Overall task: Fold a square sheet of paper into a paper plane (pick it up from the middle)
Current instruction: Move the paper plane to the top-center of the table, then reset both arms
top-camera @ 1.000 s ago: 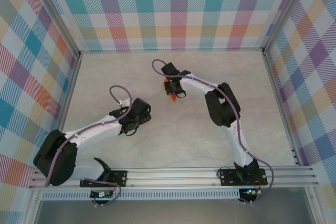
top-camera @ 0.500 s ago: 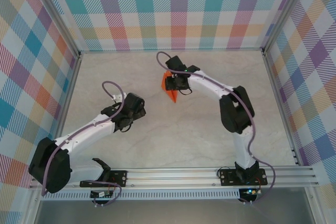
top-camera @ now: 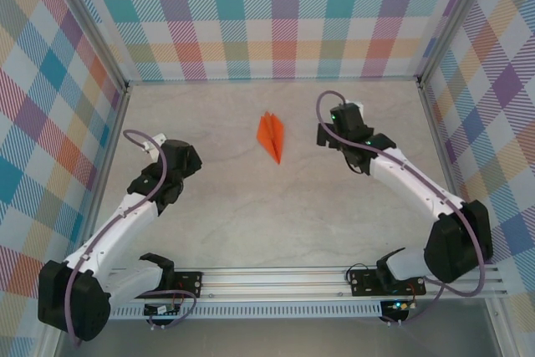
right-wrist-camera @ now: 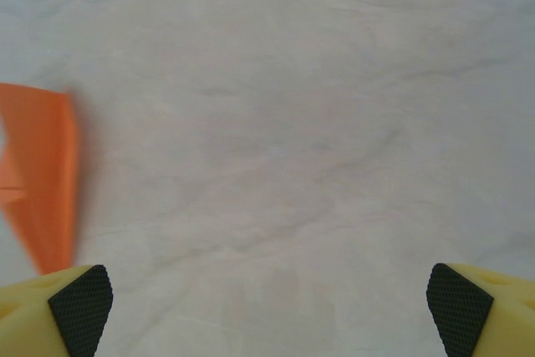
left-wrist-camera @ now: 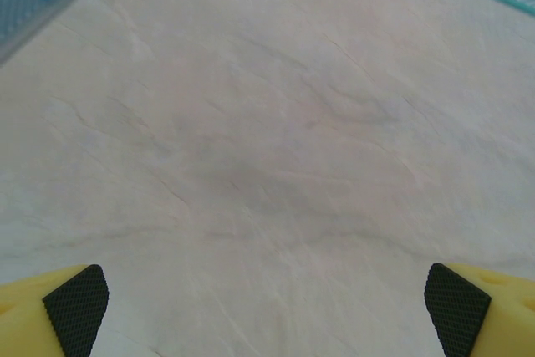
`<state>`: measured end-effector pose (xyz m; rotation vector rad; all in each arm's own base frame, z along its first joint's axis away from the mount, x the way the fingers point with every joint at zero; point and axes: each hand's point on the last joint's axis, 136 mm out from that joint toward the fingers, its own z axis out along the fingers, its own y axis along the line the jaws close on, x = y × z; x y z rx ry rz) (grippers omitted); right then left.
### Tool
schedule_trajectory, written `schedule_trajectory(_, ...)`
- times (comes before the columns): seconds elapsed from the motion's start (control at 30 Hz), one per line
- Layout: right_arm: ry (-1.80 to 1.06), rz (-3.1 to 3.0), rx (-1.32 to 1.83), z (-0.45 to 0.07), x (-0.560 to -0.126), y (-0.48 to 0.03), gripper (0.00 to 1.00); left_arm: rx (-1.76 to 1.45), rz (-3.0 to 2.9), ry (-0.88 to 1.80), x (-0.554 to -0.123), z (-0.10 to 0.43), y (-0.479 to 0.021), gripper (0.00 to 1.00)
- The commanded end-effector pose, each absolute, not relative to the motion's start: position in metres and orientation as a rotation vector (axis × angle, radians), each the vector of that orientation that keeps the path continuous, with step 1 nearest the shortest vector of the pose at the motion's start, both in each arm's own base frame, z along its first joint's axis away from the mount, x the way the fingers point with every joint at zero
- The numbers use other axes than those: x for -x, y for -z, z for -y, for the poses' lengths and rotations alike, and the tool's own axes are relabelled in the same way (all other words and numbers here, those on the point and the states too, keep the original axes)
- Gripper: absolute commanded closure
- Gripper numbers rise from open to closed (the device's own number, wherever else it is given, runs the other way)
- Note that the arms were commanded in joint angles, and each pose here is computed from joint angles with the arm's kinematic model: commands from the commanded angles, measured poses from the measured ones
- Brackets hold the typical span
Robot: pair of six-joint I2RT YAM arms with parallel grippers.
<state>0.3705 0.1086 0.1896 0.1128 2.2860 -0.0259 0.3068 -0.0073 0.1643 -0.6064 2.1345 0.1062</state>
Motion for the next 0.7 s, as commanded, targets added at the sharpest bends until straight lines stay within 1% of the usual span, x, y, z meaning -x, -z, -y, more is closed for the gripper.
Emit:
schedule_trajectory(0.0, 0.165, -2.191, -0.204, -0.061, -0.366, -0.185, 0.0, 0.573, -2.028, -0.241, -0.309, -0.02, -0.171, 0.0)
schedule_trajectory(0.13, 0.206, -2.149, -0.271, -0.026, -0.355, -0.16, 0.0, 0.506, -2.016, -0.305, -0.31, -0.033, -0.16, 0.0)
schedule_trajectory(0.27, 0.224, -2.145, -0.293, -0.002, -0.352, -0.135, 0.0, 0.409, -1.999, -0.269, -0.322, -0.028, -0.148, 0.0)
schedule_trajectory(0.33, 0.23, -2.107, -0.228, 0.001, -0.352, -0.126, 0.0, 0.333, -1.979, -0.222, -0.33, -0.021, -0.14, 0.0)
schedule_trajectory(0.5, 0.166, -2.089, -0.219, 0.007, -0.354, -0.114, 0.0, 0.186, -1.913, -0.096, -0.339, 0.002, -0.133, 0.0)
schedule_trajectory(0.67, 0.081, -2.021, -0.154, -0.002, -0.366, -0.113, 0.0, 0.123, -1.875, -0.01, -0.342, 0.011, -0.123, 0.0)
